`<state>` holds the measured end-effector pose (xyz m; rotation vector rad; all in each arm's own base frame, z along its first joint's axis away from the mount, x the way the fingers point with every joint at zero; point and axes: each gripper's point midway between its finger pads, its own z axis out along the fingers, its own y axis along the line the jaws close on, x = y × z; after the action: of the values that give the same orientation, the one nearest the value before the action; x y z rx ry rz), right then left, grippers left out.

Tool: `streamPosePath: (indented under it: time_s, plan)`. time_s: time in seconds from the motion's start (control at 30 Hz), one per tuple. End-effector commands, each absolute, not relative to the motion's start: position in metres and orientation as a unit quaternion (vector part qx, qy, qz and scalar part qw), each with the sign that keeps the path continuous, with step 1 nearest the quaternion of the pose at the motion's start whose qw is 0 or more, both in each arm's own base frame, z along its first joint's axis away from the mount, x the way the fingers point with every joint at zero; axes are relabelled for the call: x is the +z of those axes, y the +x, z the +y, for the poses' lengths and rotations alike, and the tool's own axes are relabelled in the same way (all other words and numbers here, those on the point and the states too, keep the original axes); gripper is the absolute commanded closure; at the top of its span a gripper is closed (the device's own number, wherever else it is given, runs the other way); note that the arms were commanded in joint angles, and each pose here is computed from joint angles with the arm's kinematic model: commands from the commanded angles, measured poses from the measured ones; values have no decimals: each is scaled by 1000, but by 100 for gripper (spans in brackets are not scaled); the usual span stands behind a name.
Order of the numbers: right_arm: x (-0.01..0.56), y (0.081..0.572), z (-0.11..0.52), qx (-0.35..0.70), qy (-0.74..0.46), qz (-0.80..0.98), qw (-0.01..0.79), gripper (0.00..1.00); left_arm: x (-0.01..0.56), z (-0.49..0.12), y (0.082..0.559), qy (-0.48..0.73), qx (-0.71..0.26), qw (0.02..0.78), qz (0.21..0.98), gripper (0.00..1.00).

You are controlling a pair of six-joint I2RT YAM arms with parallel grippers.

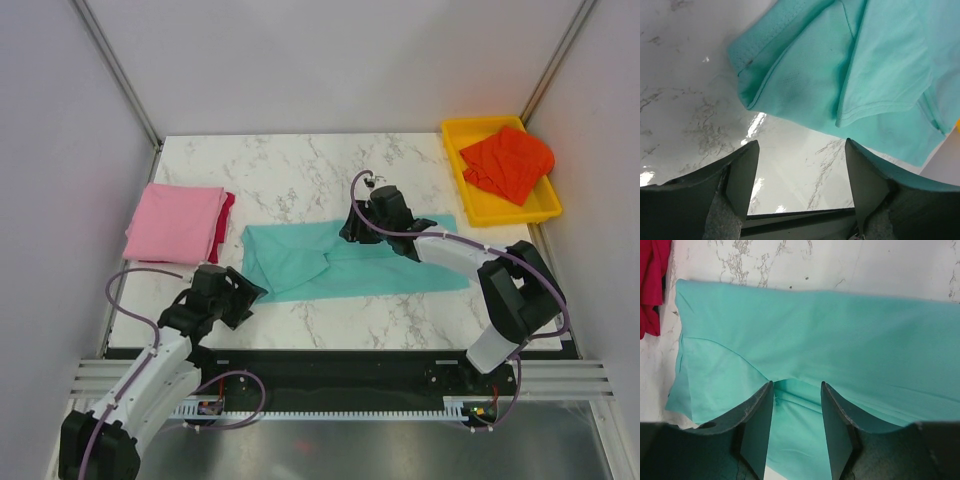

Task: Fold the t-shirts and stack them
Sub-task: Fold the tshirt

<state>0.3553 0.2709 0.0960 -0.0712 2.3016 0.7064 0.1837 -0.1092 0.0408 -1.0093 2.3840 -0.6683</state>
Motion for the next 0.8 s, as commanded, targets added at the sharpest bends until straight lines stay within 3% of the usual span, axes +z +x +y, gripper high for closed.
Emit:
streamPosePath:
  time_s: [0.0, 0.53, 0.77]
  plan:
    - [100, 358, 267, 264, -27, 890, 372, 49, 39, -102, 187, -436, -241, 236, 834, 21]
    - [105, 359, 248, 226, -12, 891, 394, 46, 7, -95, 223, -536, -216, 237, 781, 24]
    - [109, 356, 233, 195, 1, 895, 401, 46, 18, -99, 269, -535, -195, 257, 781, 37]
